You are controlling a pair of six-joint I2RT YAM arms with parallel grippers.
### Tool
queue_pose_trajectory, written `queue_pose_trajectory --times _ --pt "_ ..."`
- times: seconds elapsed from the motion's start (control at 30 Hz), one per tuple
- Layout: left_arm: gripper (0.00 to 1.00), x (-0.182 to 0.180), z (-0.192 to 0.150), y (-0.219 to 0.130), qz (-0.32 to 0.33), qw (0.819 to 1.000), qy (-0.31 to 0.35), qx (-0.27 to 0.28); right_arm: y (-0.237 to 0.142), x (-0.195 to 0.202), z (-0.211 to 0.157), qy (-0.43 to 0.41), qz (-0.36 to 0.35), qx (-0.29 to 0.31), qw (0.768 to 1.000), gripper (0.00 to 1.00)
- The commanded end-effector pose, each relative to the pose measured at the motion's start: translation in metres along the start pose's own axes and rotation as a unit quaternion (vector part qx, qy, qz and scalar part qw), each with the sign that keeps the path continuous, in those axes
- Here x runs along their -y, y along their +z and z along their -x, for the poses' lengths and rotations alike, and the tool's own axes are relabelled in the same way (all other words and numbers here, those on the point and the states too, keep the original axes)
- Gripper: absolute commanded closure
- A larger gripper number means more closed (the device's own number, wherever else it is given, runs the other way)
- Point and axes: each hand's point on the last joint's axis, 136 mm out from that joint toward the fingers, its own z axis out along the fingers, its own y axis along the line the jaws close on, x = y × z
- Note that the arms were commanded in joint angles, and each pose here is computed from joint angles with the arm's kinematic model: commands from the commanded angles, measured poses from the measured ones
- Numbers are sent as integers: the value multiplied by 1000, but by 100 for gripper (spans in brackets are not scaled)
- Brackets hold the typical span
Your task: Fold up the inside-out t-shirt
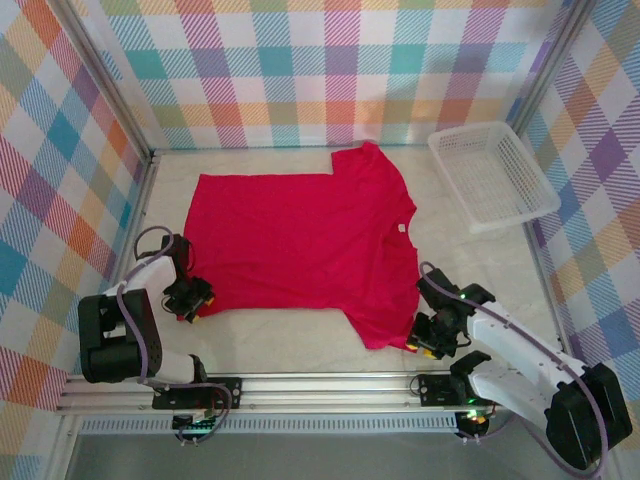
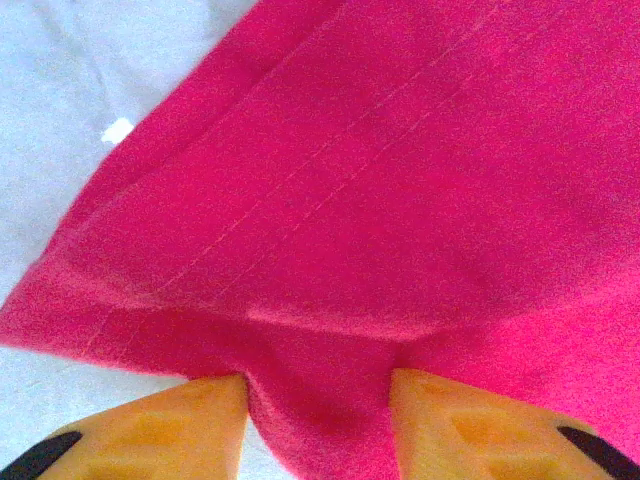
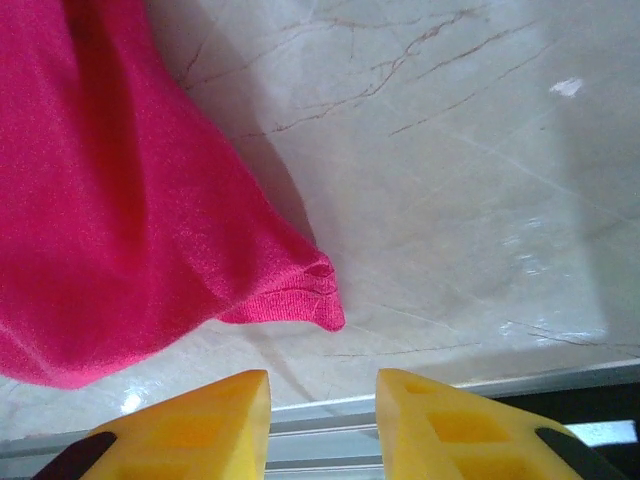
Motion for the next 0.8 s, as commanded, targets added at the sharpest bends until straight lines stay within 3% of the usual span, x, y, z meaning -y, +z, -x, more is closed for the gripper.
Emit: queue_pose_trajectory --times 0.0,0.13,0.3,0.37,0.53,0.67,0.77 --pt "59 5 13 -2 -9 1000 -8 19 11 -6 -3 7 13 -17 1000 66" --pt "61 4 13 -1 -7 1000 -4 20 23 -8 2 12 9 -22 1000 61" --pt "67 1 16 0 2 1000 3 27 33 -7 4 21 2 -25 999 67" --pt "71 1 17 -1 3 1000 5 30 33 -6 5 24 1 -18 1000 72" --pt "100 4 20 -6 0 999 11 35 30 -5 6 30 9 -1 1000 100" --pt "100 8 25 -28 -11 998 16 52 1 -12 14 12 5 33 999 100" --pt "100 15 30 -56 -33 997 17 74 -46 -26 32 -15 15 105 994 100"
